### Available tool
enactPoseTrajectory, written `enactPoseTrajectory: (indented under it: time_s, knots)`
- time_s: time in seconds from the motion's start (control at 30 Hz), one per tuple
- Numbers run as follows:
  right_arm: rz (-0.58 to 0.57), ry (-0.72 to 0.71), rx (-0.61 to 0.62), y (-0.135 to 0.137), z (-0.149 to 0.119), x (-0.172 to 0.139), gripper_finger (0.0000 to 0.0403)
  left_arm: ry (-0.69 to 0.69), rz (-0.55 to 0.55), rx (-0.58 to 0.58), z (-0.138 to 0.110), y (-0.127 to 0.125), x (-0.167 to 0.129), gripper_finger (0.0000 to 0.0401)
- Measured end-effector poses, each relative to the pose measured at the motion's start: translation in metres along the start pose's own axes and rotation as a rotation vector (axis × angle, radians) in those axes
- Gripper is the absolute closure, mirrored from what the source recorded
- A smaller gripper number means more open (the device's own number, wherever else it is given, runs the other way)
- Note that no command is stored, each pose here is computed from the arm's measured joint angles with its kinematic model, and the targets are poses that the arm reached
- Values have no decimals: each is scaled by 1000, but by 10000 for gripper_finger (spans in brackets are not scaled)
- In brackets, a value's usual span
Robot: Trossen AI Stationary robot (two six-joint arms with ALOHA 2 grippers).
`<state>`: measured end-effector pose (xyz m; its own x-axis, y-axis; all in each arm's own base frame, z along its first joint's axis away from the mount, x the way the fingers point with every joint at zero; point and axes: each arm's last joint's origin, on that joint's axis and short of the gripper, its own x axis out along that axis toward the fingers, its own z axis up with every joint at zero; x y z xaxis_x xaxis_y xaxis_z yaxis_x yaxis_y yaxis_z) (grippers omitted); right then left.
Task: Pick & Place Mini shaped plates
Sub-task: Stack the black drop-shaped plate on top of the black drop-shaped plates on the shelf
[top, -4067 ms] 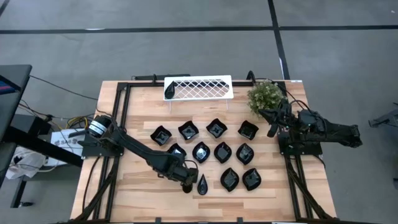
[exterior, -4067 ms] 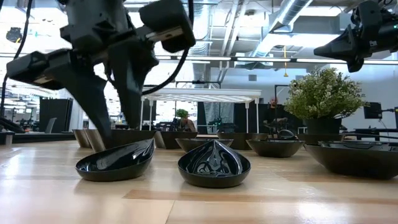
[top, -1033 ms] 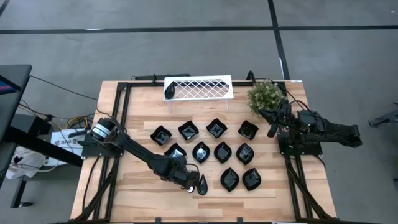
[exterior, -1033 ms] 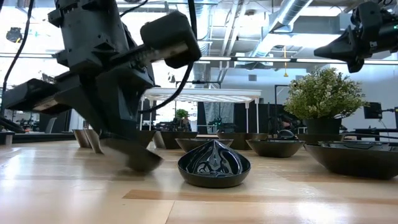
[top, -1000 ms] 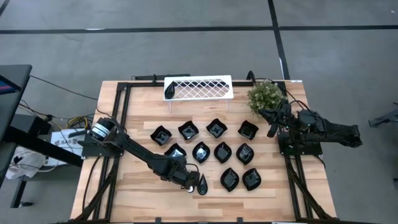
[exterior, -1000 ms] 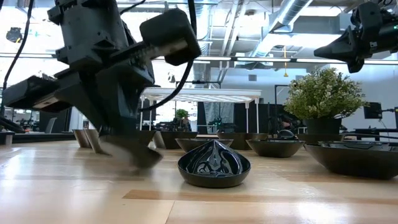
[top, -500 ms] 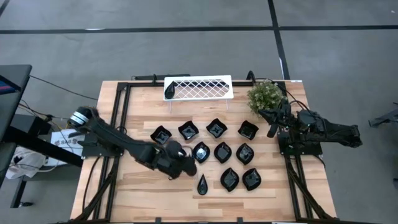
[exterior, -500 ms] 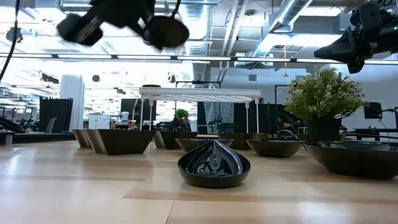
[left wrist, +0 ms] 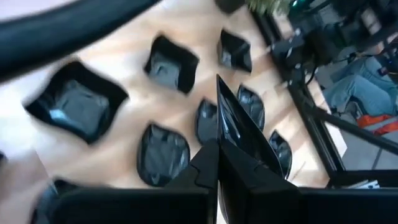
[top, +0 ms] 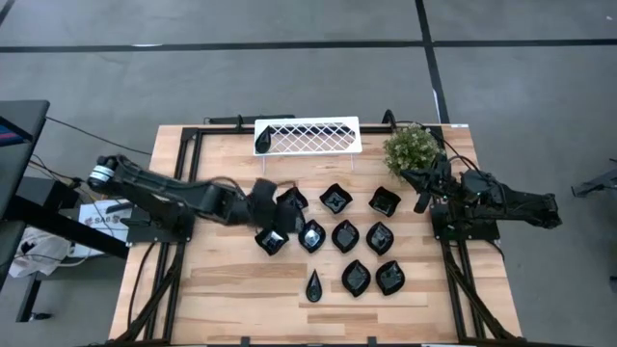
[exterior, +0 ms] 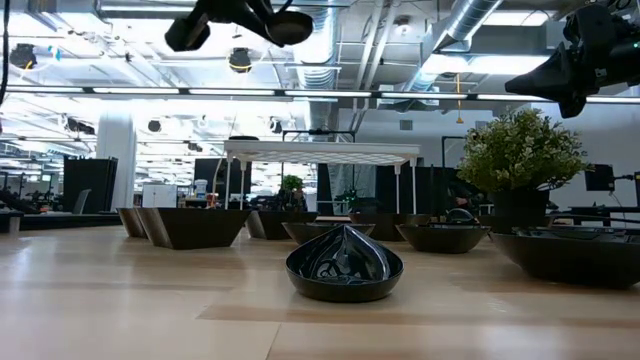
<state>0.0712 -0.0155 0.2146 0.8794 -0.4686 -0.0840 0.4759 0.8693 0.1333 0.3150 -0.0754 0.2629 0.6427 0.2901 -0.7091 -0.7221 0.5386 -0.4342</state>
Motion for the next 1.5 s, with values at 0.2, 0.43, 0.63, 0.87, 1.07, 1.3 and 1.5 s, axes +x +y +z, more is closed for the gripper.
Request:
enactPoseTrajectory:
  time_s: [0.2, 0.43, 0.63, 0.87, 1.07, 1.3, 1.5]
  knots:
    - [0, 0, 0, 0, 0, 0, 401, -61, -5, 52, 33, 11, -10, 395]
    - [0, 0, 0, 0, 0, 0, 401, -73, -2, 97, 61, 25, -12, 395]
    - [0, 0, 0, 0, 0, 0, 401, -63, 5, 137, 81, 38, -8, 395]
    - [0, 0, 0, 0, 0, 0, 401, -66, 49, 216, 107, 58, 1, 395]
    - [0, 0, 0, 0, 0, 0, 401, -78, 105, 292, 133, 82, 7, 395]
    - [0, 0, 0, 0, 0, 0, 401, -58, 127, 359, 162, 114, 10, 395]
    - [0, 0, 0, 0, 0, 0, 401, -48, 137, 393, 182, 140, 10, 395]
